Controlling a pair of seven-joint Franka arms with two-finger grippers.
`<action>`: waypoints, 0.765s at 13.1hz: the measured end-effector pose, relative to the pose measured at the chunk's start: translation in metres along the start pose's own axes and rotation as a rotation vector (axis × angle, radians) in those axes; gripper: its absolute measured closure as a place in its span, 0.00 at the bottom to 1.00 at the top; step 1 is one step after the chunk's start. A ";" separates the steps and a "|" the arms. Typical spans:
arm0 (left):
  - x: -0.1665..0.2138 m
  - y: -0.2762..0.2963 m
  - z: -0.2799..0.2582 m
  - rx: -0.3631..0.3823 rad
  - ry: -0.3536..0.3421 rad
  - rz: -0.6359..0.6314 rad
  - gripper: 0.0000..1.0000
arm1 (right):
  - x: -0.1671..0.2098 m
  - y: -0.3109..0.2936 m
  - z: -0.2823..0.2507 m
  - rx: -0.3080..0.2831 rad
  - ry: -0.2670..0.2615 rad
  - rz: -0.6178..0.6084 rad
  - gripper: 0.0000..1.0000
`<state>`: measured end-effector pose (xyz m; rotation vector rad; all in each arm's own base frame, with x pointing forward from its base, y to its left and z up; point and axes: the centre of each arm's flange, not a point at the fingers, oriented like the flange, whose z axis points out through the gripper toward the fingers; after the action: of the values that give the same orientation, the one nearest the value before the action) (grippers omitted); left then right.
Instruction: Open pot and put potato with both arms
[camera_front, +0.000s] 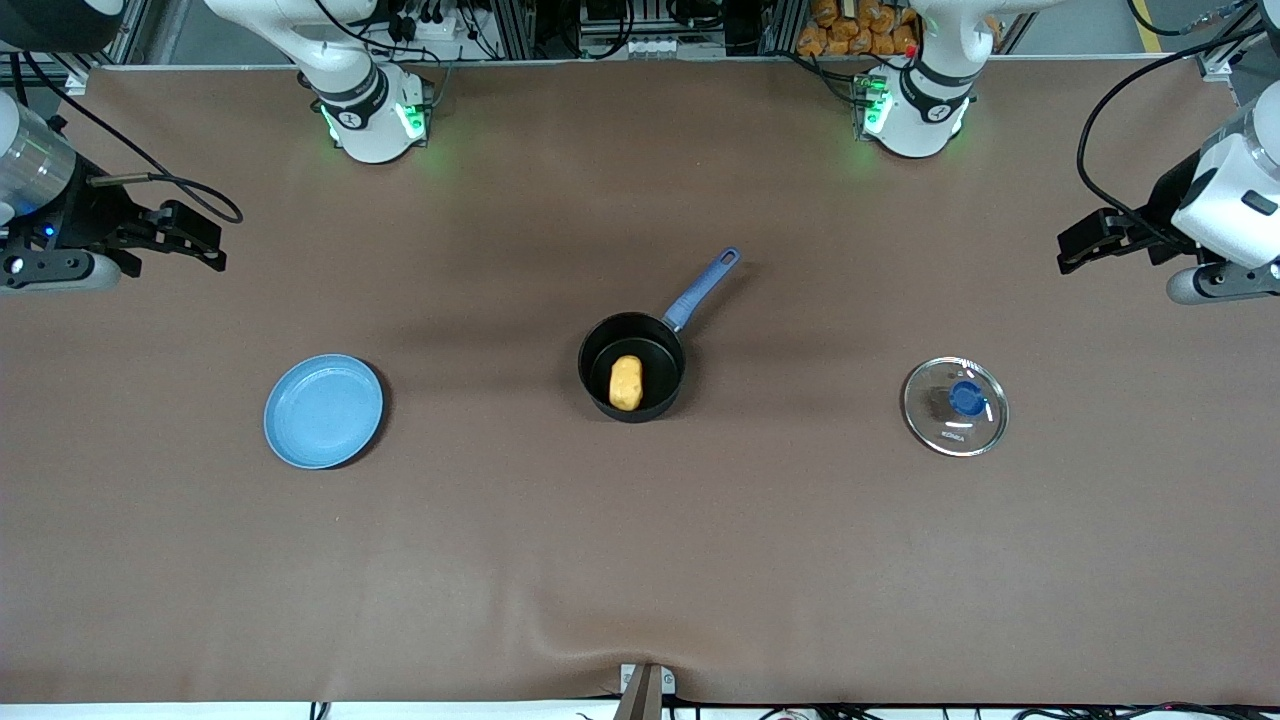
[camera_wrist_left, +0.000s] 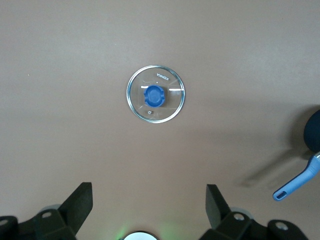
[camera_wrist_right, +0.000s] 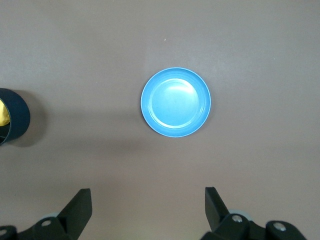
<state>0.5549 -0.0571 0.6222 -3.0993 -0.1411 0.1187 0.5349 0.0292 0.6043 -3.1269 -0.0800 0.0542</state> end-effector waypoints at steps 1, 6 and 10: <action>0.000 -0.002 0.000 0.000 -0.002 0.000 0.00 | 0.000 0.005 0.002 0.000 -0.003 0.010 0.00; -0.014 -0.002 -0.012 0.005 0.007 0.004 0.00 | -0.001 0.016 0.006 0.002 -0.013 0.031 0.00; -0.026 -0.003 -0.024 0.007 0.029 0.003 0.00 | -0.002 0.013 0.007 0.001 -0.022 0.025 0.00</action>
<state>0.5312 -0.0576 0.6484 -3.0931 -0.1349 0.0736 0.5337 0.0160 0.5975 -3.1265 -0.0405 0.0885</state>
